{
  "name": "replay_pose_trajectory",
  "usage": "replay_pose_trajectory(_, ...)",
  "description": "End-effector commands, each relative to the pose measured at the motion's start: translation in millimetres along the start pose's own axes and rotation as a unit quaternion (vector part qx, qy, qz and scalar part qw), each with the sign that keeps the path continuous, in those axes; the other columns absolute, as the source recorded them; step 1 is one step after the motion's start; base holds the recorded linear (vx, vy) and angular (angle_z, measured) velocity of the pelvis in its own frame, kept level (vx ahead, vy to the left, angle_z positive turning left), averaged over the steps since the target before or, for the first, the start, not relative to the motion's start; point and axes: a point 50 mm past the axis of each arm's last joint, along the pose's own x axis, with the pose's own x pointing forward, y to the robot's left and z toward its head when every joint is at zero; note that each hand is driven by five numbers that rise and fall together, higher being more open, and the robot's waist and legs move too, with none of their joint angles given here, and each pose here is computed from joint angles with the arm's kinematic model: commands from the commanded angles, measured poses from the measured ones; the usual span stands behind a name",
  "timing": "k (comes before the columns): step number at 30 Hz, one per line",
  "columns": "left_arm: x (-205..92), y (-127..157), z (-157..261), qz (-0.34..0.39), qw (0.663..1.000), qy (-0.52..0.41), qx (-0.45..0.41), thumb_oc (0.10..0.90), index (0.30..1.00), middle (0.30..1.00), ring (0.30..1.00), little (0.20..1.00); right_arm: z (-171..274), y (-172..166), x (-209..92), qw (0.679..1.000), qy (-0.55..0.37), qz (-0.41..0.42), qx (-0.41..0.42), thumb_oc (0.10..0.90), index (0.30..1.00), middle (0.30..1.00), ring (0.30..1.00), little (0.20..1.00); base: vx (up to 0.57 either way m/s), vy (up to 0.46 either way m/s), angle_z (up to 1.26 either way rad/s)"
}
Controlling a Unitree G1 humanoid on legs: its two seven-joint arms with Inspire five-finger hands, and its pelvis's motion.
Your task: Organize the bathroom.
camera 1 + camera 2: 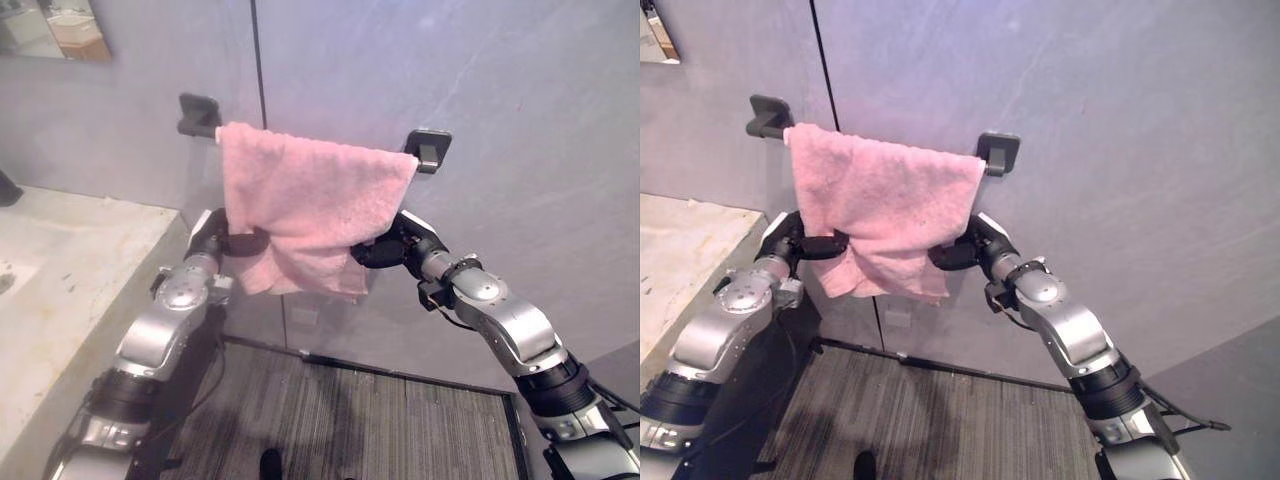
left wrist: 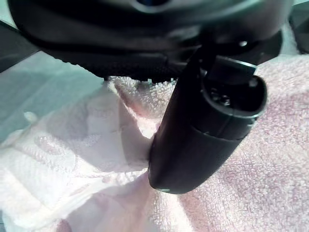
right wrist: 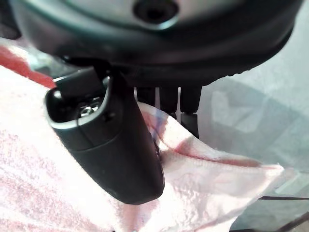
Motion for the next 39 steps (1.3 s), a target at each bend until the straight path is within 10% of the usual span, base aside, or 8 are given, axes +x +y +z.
replay_pose_trajectory(1,-2,49,8,0.105,0.993,-0.024,0.058,0.552,0.528,0.528,0.528,0.528,29,-14,-6,0.994,-0.083,-0.055,-0.033,0.430,0.345,0.345,0.345,0.345,0.00,0.000,0.00)
replay_pose_trajectory(3,-1,48,9,0.096,0.992,-0.030,0.072,0.756,0.834,0.834,0.834,0.834,28,-15,-6,0.995,-0.080,-0.052,-0.031,0.472,0.408,0.408,0.408,0.408,0.00,0.000,0.00)
replay_pose_trajectory(4,-1,46,11,0.082,0.993,-0.040,0.078,0.800,0.900,0.900,0.900,0.900,26,-15,-7,0.995,-0.077,-0.051,-0.027,0.744,0.815,0.815,0.815,0.815,0.00,0.000,0.00)
replay_pose_trajectory(5,-2,45,12,0.077,0.993,-0.043,0.078,0.800,0.900,0.900,0.900,0.900,25,-15,-8,0.996,-0.076,-0.050,-0.026,0.800,0.900,0.900,0.900,0.900,0.00,0.000,0.00)
replay_pose_trajectory(23,-10,30,0,-0.037,0.997,-0.032,0.060,0.800,0.900,0.900,0.900,0.900,-19,-10,-17,0.998,-0.011,-0.063,0.020,0.800,0.900,0.900,0.900,0.900,-0.01,0.001,0.00)
replay_pose_trajectory(30,-43,34,-87,-0.015,0.993,0.115,0.013,0.800,0.900,0.900,0.900,0.900,-121,19,-46,0.986,0.165,-0.027,0.017,0.800,0.900,0.900,0.900,0.900,-0.05,0.008,-0.04)
replay_pose_trajectory(39,-75,41,-175,0.034,0.966,0.254,0.024,0.800,0.900,0.900,0.900,0.900,-256,40,-119,0.885,0.459,0.022,-0.074,0.800,0.900,0.900,0.900,0.900,-0.06,0.002,-0.04)
